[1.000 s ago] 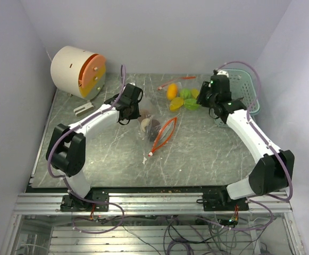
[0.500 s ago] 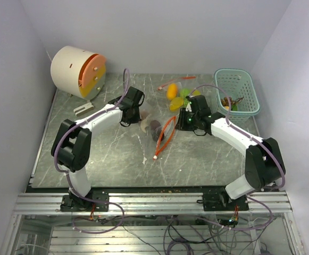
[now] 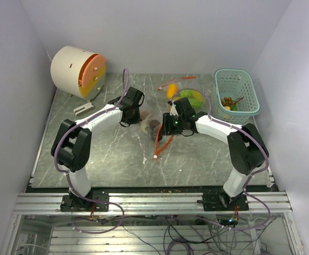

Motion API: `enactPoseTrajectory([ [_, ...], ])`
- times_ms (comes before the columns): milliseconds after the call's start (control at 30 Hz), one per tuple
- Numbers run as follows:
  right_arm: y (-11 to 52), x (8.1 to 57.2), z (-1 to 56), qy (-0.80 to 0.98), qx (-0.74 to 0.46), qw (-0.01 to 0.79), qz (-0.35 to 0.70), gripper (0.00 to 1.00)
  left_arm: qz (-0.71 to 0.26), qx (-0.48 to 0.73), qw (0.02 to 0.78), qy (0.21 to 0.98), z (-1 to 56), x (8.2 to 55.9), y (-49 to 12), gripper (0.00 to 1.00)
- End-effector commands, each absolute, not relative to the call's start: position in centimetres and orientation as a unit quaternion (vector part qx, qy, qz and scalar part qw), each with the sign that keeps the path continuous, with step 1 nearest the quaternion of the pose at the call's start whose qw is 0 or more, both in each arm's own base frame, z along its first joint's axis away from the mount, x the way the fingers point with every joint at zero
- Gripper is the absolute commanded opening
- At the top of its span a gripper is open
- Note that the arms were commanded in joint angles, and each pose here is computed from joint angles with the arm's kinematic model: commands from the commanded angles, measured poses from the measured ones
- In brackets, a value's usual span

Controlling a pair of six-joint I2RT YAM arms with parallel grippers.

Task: Open the zip-top bag and remove the fake food
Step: Pick up the fake fruit from the zipper food storage bag.

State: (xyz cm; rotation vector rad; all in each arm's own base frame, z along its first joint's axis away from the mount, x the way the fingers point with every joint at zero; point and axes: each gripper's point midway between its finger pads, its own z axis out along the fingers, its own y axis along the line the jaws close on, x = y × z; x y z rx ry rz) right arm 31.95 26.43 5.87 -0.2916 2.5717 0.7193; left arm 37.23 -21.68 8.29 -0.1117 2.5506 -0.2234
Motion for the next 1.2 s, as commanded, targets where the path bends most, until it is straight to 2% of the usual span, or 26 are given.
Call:
enactPoseTrajectory([
  [0,28.1,33.9,7.9,0.915,-0.126,0.258,0.283,0.48,-0.096,-0.044,0.280,0.954,8.7,36.8,-21.7,0.07],
  [300,30.3,33.3,7.3,0.911,-0.159,0.248,0.287,0.73,-0.098,-0.043,0.275,0.955,8.3,36.8,-21.7,0.07],
  [500,30.6,31.7,4.1,0.923,-0.183,0.215,0.260,0.80,-0.103,-0.044,0.271,0.956,8.0,36.9,-21.7,0.07],
  [600,30.2,31.1,2.9,0.929,-0.187,0.206,0.242,0.80,-0.105,-0.045,0.271,0.956,7.9,36.9,-21.7,0.07],
  [733,29.5,32.0,3.7,0.930,-0.180,0.233,0.220,0.62,-0.105,-0.047,0.270,0.956,7.8,36.8,-21.4,0.07],
  [833,28.9,33.1,4.9,0.929,-0.174,0.259,0.197,0.55,-0.109,-0.049,0.268,0.956,7.6,36.8,-21.3,0.07],
  [1167,24.7,36.4,11.5,0.914,-0.130,0.351,0.158,0.52,-0.119,-0.047,0.272,0.954,7.8,37.0,-21.3,0.07],
])
